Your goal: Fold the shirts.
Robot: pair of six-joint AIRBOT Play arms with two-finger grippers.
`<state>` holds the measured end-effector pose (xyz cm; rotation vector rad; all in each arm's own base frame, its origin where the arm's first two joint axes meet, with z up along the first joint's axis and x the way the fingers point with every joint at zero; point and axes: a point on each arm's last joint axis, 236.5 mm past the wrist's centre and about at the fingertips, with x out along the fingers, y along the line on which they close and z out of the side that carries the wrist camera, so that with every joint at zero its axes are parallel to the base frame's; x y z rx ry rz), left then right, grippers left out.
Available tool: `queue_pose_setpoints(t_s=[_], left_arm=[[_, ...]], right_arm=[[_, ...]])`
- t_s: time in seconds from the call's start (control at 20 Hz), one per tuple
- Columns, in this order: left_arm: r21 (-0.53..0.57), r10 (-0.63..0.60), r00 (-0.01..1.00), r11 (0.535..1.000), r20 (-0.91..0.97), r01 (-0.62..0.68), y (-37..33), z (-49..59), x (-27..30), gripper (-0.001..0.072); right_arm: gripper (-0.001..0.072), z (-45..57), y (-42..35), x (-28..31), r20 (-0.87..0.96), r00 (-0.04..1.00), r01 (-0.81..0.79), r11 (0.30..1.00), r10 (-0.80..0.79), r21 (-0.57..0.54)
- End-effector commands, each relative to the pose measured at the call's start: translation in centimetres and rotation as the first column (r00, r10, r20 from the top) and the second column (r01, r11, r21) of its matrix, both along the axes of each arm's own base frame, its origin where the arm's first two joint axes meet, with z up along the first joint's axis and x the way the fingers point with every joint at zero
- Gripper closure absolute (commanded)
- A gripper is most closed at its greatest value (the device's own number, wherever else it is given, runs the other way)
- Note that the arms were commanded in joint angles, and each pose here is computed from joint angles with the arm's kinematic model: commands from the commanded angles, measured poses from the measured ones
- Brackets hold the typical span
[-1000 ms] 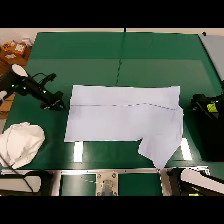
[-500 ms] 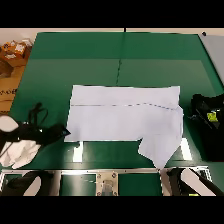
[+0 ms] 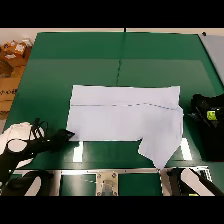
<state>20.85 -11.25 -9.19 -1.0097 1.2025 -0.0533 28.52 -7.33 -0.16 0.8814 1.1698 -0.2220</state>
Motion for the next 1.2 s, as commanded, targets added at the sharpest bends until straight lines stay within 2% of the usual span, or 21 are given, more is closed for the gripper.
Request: queue_pose_setpoints(t_s=[0.0,0.1,0.2,0.25,0.3,0.35,0.4,0.45,0.5,0.55,0.6,0.65,0.7,0.75,0.8,0.9,0.95,1.05,1.1,1.15], left_arm=[[-0.006,0.095,0.992,0.995,0.08,-0.095,1.0,0.2,2.3,0.0119],[-0.03,0.076,0.993,0.997,0.093,-0.074,0.4,0.2,2.6,0.0118],[-0.065,0.054,0.995,0.997,0.078,-0.05,-0.4,-0.2,2.5,0.0119],[-0.087,0.029,0.997,0.996,0.071,-0.023,-1.3,-0.4,2.3,0.012],[-0.105,-0.002,0.998,0.994,0.063,0.009,-2.4,-0.7,1.9,0.0206],[-0.111,-0.04,0.997,0.993,0.066,0.048,-3.5,-0.8,1.6,0.0364],[-0.108,-0.07,0.995,0.991,0.072,0.078,-4.4,-1.0,1.3,0.037],[-0.1,-0.088,0.993,0.99,0.076,0.095,-4.8,-1.1,1.2,0.041],[-0.09,-0.1,0.992,0.99,0.078,0.107,-4.9,-1.2,1.1,0.0562],[-0.08,-0.101,0.992,0.991,0.081,0.108,-4.8,-1.2,1.1,0.064],[-0.061,-0.102,0.991,0.992,0.085,0.107,-4.5,-1.5,1.2,0.0687],[-0.038,-0.11,0.99,0.993,0.089,0.114,-4.2,-1.7,1.3,0.0687],[-0.017,-0.124,0.987,0.992,0.099,0.127,-4.0,-1.7,1.5,0.0688],[-0.006,-0.13,0.985,0.991,0.114,0.132,-3.9,-1.3,2.0,0.0688],[0.003,-0.135,0.982,0.991,0.133,0.136,-3.9,-0.8,2.6,0.0688],[0.04,-0.167,0.971,0.986,0.169,0.163,-3.7,0.0,3.6,0.0687],[0.061,-0.188,0.965,0.982,0.182,0.179,-3.6,0.2,3.9,0.0687],[0.08,-0.205,0.957,0.978,0.203,0.193,-3.6,0.8,4.5,0.0687],[0.082,-0.209,0.955,0.977,0.209,0.196,-3.6,1.0,4.6,0.0687],[0.085,-0.213,0.953,0.976,0.214,0.199,-3.6,1.0,4.7,0.0687]], right_arm=[[0.0691,0.2,0.4,1.0,0.042,0.999,0.03,0.999,-0.031,0.034],[0.0682,0.2,0.8,1.2,0.05,0.998,0.038,0.998,-0.041,0.057],[0.0514,0.1,1.0,1.1,0.046,0.998,0.038,0.997,-0.042,0.065],[0.0515,0.0,1.1,1.0,0.044,0.998,0.038,0.997,-0.041,0.067],[0.0514,0.0,1.1,1.0,0.044,0.998,0.038,0.997,-0.041,0.067],[0.0515,0.0,1.2,1.0,0.045,0.998,0.039,0.997,-0.043,0.072],[0.0515,0.0,1.2,1.1,0.046,0.998,0.04,0.996,-0.044,0.076],[0.0515,0.0,1.3,1.1,0.047,0.998,0.041,0.996,-0.044,0.077],[0.0515,0.0,1.3,1.0,0.044,0.998,0.038,0.996,-0.042,0.079],[0.0517,-0.1,1.5,0.7,0.033,0.999,0.03,0.996,-0.032,0.085],[0.0517,-0.3,1.8,0.1,0.011,1.0,0.015,0.996,-0.016,0.088],[0.054,-0.7,1.9,-0.9,-0.029,1.0,-0.007,0.996,0.01,0.084],[0.0639,-1.1,1.9,-2.1,-0.072,0.997,-0.027,0.996,0.032,0.08],[0.0677,-1.5,1.8,-3.5,-0.131,0.99,-0.034,0.996,0.044,0.077],[0.0676,-2.1,1.2,-5.4,-0.216,0.976,-0.023,0.998,0.035,0.057],[0.0671,-3.0,-1.0,-9.8,-0.393,0.919,0.018,0.999,-0.036,-0.049],[0.0576,-3.0,-1.2,-11.6,-0.455,0.889,0.027,0.997,-0.055,-0.069],[0.0232,-3.5,0.8,-13.9,-0.524,0.852,0.023,1.0,-0.02,0.0],[0.0187,-3.9,2.1,-14.4,-0.538,0.843,0.028,0.998,0.002,0.048],[0.0187,-4.7,3.3,-14.9,-0.546,0.838,0.038,0.995,0.018,0.091]])
